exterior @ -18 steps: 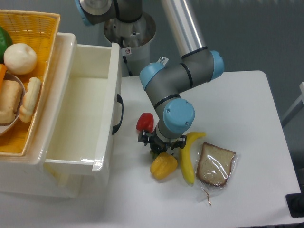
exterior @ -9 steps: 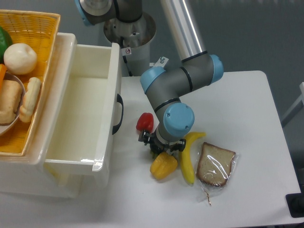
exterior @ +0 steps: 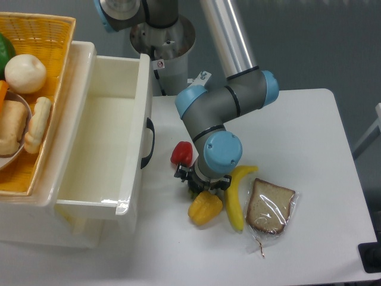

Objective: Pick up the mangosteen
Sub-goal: 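Lift the held mangosteen up off the table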

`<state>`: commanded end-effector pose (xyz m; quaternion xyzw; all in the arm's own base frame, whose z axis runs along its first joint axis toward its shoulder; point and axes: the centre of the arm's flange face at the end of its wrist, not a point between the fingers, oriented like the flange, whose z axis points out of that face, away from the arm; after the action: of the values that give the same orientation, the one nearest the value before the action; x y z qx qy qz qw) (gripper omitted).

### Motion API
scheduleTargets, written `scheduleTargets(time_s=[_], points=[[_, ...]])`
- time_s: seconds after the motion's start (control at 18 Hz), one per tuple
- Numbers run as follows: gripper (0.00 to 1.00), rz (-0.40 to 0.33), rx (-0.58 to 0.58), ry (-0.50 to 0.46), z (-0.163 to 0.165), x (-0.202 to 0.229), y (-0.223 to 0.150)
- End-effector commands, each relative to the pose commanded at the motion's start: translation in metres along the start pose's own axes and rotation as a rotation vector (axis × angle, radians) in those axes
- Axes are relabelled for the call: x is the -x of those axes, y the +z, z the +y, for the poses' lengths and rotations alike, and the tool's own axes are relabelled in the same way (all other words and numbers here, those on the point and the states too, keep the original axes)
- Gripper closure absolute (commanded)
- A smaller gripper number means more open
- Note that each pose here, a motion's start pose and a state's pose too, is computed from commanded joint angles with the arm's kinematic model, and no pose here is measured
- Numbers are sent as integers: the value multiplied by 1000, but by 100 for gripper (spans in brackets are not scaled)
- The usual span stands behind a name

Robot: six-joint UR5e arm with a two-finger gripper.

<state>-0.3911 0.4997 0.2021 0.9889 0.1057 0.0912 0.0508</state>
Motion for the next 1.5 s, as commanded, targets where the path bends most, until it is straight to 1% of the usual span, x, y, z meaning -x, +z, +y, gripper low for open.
scheduleTargets(time_s=[0.06, 0.17, 0.22, 0.28, 0.39, 0.61, 0.89, 0.94, 1.11, 1.5], points=[[69, -4, -5, -1, 0, 1, -4], [79, -4, -7, -1, 1, 1, -8], [81, -5, -8, -1, 0, 1, -8], [81, -9, -9, 1, 0, 2, -10], [82, -25, -30, 5, 2, 2, -28], [82, -74, -80, 139, 8, -4, -76], [82, -137, -128, 284, 31, 4, -122], [82, -144, -129, 306, 35, 5, -126], [82, -135, -117, 351, 46, 12, -130], [82, -137, -117, 373, 66, 18, -143]])
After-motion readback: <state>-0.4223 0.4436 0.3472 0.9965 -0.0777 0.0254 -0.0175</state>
